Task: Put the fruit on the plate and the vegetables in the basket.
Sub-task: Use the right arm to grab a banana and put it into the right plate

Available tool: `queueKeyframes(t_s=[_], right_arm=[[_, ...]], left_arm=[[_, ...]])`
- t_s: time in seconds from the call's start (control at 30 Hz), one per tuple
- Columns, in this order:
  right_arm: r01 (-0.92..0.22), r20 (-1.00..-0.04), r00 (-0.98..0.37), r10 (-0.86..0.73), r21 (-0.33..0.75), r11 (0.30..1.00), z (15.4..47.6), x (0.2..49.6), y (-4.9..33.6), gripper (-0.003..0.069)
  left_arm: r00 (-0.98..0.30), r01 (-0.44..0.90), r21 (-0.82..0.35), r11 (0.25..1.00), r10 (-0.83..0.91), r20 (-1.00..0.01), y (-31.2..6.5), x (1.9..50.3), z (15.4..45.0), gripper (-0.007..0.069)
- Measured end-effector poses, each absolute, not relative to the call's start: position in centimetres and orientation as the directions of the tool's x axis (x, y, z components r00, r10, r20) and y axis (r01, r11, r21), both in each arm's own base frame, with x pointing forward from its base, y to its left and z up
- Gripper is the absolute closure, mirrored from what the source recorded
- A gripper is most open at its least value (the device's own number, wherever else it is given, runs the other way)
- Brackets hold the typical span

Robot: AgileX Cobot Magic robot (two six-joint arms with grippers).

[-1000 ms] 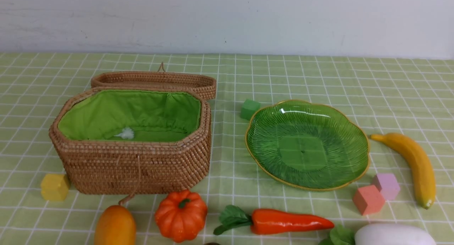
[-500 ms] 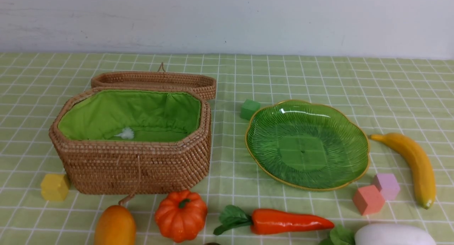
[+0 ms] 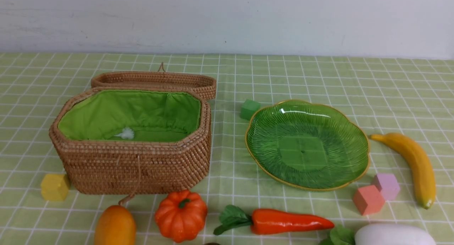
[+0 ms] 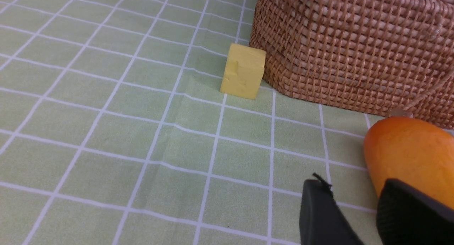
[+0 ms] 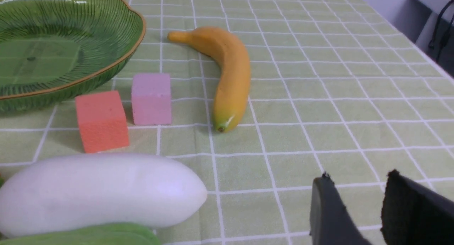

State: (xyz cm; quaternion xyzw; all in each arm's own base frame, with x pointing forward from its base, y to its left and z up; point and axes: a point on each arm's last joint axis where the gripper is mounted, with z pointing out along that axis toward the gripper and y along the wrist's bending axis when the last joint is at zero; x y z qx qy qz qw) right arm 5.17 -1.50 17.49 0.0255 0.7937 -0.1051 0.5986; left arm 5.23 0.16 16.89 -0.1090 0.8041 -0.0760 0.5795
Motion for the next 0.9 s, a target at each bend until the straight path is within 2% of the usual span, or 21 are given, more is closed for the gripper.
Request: queueKeyframes(t_s=[0.2, 0.6, 0.77, 0.9], right_arm=[[0.164, -0.937, -0.251, -0.244, -0.289, 0.943, 18.0, 5.3, -1.8, 0.0418], [0.166, -0.880, -0.230, -0.415, -0.456, 0.875, 18.6, 5.3, -2.0, 0.0418], [0.091, -0.940, 0.072, -0.334, -0.328, 0.940, 20.7, 5.6, -0.3, 0.0418], [-0.051, -0.891, 0.361, -0.276, -0.314, 0.948, 22.8, 5.1, 1.7, 0.0418]], left_arm=[[-0.305, -0.087, -0.249, 0.965, -0.263, -0.915, 0.2, 5.2, 16.9, 0.0386], [-0.305, -0.087, -0.249, 0.965, -0.263, -0.915, 0.2, 5.2, 16.9, 0.0386], [-0.305, -0.087, -0.249, 0.965, -0.263, -0.915, 0.2, 5.2, 16.9, 0.0386], [-0.305, -0.087, -0.249, 0.965, -0.263, -0.915, 0.2, 5.2, 16.9, 0.0386]])
